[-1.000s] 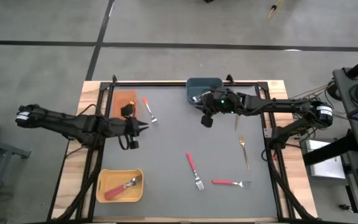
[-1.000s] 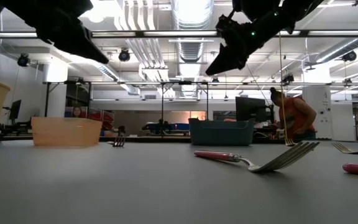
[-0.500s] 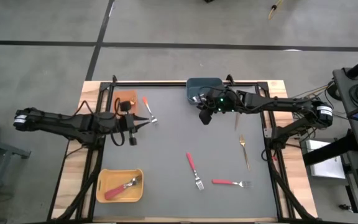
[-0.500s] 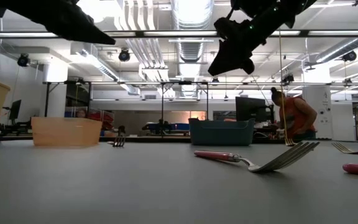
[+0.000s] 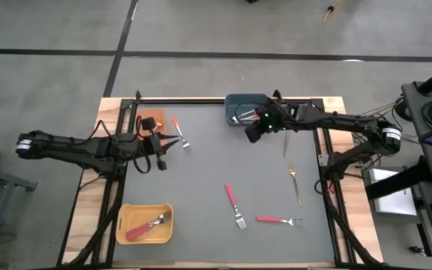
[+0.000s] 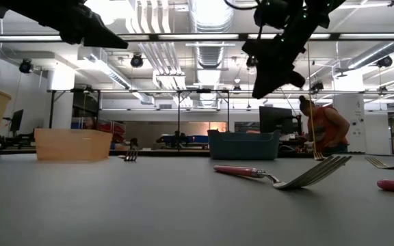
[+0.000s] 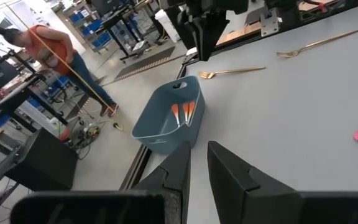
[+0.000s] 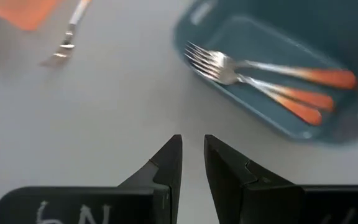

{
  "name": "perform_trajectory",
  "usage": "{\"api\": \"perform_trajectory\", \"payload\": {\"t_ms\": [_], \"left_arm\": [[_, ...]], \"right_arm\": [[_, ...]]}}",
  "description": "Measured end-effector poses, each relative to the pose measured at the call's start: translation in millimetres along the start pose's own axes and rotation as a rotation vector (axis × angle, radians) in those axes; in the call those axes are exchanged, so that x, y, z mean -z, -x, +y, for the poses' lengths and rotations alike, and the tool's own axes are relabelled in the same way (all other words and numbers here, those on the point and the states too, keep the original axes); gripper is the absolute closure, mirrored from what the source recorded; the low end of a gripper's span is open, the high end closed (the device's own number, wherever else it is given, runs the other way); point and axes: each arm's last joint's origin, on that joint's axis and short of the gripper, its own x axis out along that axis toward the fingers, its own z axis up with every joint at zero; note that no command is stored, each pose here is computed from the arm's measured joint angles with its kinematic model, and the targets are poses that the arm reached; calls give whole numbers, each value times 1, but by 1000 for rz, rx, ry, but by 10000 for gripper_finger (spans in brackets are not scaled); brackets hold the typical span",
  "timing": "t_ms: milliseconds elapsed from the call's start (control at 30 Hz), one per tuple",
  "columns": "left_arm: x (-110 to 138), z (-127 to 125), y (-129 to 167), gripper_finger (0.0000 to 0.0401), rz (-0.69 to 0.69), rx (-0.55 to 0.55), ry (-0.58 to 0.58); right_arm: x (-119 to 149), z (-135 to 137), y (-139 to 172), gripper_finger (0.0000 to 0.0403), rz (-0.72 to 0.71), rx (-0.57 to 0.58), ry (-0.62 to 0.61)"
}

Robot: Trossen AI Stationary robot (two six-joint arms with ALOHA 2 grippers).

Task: Sort silverware by color (type)
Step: Put the gold fork into the orange bin

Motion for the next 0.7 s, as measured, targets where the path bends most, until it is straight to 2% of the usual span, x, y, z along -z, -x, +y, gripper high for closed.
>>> {"api": "perform_trajectory", "payload": {"t_ms": [267, 467, 700], "left_arm": [[0, 1, 0, 364, 1, -10, 1], [1, 3, 0, 364, 28, -77, 3], [1, 3, 0, 364, 31, -84, 14]], "right_arm": [[8, -31, -12, 344, 181, 177, -124], [15, -56, -27, 344, 341, 311, -174], [17, -83, -35, 344, 420, 388, -218]]}}
